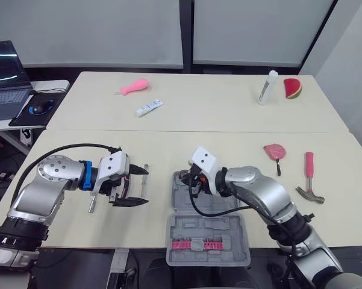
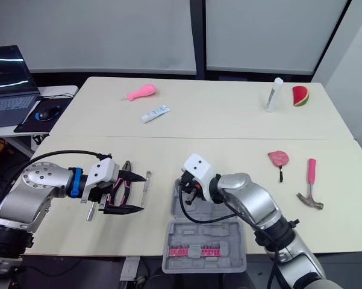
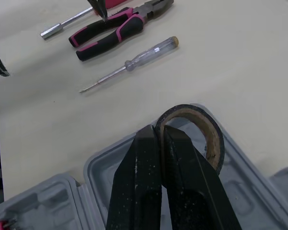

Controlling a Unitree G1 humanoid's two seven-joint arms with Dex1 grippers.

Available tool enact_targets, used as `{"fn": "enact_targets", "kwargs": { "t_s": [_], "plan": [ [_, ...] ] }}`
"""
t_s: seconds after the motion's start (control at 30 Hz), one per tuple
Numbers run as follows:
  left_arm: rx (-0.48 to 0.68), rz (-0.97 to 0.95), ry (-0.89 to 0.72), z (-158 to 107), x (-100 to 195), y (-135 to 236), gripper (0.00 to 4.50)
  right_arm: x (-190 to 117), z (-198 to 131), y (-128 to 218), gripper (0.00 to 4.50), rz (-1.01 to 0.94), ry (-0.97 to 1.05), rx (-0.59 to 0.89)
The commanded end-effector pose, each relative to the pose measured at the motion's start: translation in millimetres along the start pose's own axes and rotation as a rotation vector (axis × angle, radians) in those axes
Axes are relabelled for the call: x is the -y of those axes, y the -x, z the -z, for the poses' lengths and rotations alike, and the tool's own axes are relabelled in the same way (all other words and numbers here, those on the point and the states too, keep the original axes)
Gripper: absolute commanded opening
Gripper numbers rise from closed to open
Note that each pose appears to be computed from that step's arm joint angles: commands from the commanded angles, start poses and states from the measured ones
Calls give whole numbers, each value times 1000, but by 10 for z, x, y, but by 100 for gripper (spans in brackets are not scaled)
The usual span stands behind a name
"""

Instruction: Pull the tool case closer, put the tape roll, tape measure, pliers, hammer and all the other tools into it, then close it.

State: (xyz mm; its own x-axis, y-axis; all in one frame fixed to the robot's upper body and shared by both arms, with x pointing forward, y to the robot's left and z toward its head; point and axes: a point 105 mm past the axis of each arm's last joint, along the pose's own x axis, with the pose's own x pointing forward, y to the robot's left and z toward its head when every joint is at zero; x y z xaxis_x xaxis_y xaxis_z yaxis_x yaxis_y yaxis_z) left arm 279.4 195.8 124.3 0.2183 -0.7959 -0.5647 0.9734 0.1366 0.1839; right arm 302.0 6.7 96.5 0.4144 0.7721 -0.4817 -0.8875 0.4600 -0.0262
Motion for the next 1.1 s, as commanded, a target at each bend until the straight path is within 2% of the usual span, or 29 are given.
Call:
{"fn": "enact_targets", "kwargs": {
  "t_s": [0.03, 0.33, 0.93, 1.0, 1.1],
  "plan": [
    [6, -3, -46, -92, 2, 27, 450, 6, -127, -104, 1, 15, 57, 29],
    [7, -3, -45, -104, 13, 6, 450, 54, -48, -296, 1, 12, 102, -23],
    [5, -11, -45, -93, 29, -7, 450, -7, -37, -425, 1, -19, 134, -34],
    [6, -11, -45, -97, 31, -9, 450, -4, -37, -429, 64, -19, 135, -34],
    [7, -12, -45, -99, 31, -11, 450, -5, -53, -430, 116, -22, 135, -27]
  ]
}}
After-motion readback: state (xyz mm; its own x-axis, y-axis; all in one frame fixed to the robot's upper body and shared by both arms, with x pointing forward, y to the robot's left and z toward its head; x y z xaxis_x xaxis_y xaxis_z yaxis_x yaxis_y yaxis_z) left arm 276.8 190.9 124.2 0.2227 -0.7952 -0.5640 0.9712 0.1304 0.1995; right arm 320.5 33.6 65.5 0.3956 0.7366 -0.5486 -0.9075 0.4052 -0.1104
